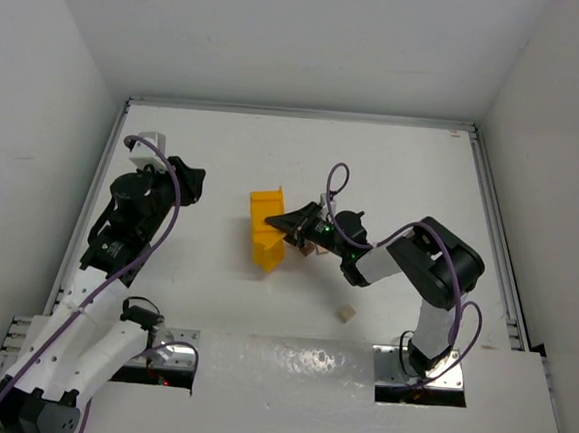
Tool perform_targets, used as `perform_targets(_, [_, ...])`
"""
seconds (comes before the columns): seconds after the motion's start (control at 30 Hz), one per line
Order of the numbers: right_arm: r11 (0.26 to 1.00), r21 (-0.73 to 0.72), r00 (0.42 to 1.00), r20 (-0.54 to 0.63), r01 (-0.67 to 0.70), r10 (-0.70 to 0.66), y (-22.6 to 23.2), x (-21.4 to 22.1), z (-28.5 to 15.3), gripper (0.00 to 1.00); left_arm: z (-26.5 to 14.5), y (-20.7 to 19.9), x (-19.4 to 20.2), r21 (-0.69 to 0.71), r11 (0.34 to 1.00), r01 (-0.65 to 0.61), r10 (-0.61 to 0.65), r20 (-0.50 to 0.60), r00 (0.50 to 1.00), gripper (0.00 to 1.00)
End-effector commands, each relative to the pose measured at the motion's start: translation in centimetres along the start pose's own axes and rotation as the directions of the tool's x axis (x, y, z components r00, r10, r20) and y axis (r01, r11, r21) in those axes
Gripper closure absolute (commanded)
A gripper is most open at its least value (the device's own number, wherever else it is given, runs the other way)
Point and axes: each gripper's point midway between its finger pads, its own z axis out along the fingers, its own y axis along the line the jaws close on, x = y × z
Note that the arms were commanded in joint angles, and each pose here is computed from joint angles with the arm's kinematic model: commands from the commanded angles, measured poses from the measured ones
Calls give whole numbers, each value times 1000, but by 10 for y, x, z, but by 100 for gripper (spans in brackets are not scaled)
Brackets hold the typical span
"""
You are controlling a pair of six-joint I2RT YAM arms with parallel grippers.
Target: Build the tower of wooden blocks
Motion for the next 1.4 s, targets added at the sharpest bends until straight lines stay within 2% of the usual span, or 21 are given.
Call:
perform_targets(0.0, [887,-441,987,-13,137,-159,112,26,-32,100,0,-4,-8,13,1000,-12,12,36,999,65])
perform_targets(0.07, [829,-523,977,41,198,-207,150,6,-29,100,1,-6,-9,24,1000,-12,12,38,999,65])
perform_targets(0.1, [822,-527,975,70,215,-210,155,-9,-28,100,2,-5,-7,20,1000,-13,12,31,999,65])
perform_targets(0.17, [855,-501,987,-8,136,-162,141,2,-27,100,2,-1,-4,0,1000,-19,20,25,999,65])
perform_targets(0.2, [864,-485,983,-43,134,-176,130,25,-29,100,2,0,-5,-6,1000,-19,19,29,999,65])
perform_targets(0.27, [865,-486,985,-40,126,-166,131,33,-32,100,1,0,-9,-7,1000,-16,16,45,999,65])
perform_targets(0.37, [808,-550,975,68,213,-210,165,-6,-27,100,4,-3,-5,7,1000,-15,15,24,1000,65])
perform_targets(0.4, [848,-511,990,44,139,-136,146,-19,-16,100,5,-2,-3,2,1000,-16,15,18,1000,65])
perform_targets(0.47, [868,-484,989,-36,107,-142,129,11,-11,100,2,2,-5,-20,1000,-18,18,30,999,66])
perform_targets(0.53, [884,-456,990,-37,107,-138,116,31,-18,100,1,3,-7,-20,1000,-18,19,40,999,66])
perform_targets(0.63, [825,-535,980,23,180,-199,151,14,-9,100,2,1,-5,-12,1000,-17,18,34,999,66])
perform_targets(0.67, [839,-534,991,-7,107,-131,152,4,-8,100,4,2,-3,-14,1000,-18,18,25,1000,66])
perform_targets(0.7, [853,-514,992,-31,92,-126,143,9,-9,100,4,3,-1,-22,1000,-20,21,18,1000,65])
perform_targets(0.8, [861,-485,985,9,156,-173,129,35,-30,100,2,5,-3,-34,999,-21,22,32,999,66])
perform_targets(0.9, [802,-561,976,64,207,-207,168,8,-25,100,4,4,-1,-24,999,-20,21,22,1000,66])
perform_targets(0.93, [828,-536,985,44,166,-169,155,0,-16,100,5,5,1,-29,999,-21,22,14,1000,66])
perform_targets(1.07, [871,-468,982,-32,150,-187,118,51,-26,100,2,8,-2,-49,999,-25,26,32,999,66])
perform_targets(1.17, [860,-486,984,4,156,-177,128,23,-13,100,5,7,3,-40,999,-24,25,11,1000,66])
perform_targets(1.2, [853,-509,988,-28,116,-151,138,21,-8,100,7,7,5,-43,999,-27,27,1,1000,65])
perform_targets(1.3, [868,-474,982,-34,147,-185,121,48,-23,100,5,11,5,-61,998,-32,32,5,999,66])
perform_targets(1.37, [846,-507,982,-4,163,-191,137,38,-19,100,6,9,3,-51,998,-27,28,15,999,66])
